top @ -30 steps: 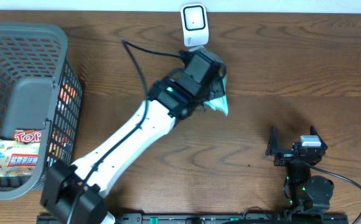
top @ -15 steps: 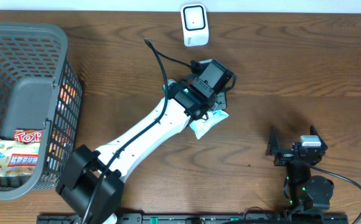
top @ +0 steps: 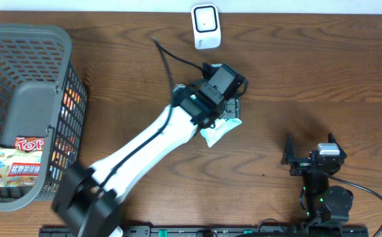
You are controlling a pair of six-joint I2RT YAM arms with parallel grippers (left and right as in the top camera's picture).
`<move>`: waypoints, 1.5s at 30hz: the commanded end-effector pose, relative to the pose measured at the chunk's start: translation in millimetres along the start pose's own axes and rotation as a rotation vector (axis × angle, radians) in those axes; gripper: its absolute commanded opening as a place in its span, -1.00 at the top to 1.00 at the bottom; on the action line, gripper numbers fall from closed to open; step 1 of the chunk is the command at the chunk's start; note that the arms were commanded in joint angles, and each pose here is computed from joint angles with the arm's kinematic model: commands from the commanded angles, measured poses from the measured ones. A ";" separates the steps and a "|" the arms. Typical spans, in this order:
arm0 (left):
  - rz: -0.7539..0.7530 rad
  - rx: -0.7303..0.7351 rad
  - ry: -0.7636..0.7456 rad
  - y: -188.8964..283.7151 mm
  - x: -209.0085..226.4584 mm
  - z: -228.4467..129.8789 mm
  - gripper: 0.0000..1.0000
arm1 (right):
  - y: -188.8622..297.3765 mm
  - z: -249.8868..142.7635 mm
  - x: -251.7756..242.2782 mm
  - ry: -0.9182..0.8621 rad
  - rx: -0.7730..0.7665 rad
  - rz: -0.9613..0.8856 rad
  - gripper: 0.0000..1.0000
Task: Scan the item barcode
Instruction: 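Place the wipes pack on the table and return left gripper to basket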
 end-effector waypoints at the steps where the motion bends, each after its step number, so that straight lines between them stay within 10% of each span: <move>1: -0.052 -0.215 -0.102 86.8 -3.9 37.9 -0.79 | 0.0 -1.5 1.5 -0.009 0.003 0.007 -0.99; 17: 0.365 -0.706 0.396 291.4 180.7 41.7 -0.96 | 0.0 -1.5 1.5 -0.009 0.003 0.008 -0.98; 45: 0.767 -0.368 0.787 245.5 346.7 7.2 -0.95 | 0.0 -1.5 1.5 -0.009 0.003 0.007 -0.98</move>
Point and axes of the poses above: each gripper's point midway between its finger pads, its own y axis back along the fingers, its own x axis along the line the jaws close on, z = x × y, the point moved 5 cm from there along y, back along the fingers, and after that the axes turned 9 degrees about -y, right-handed, at the moved point
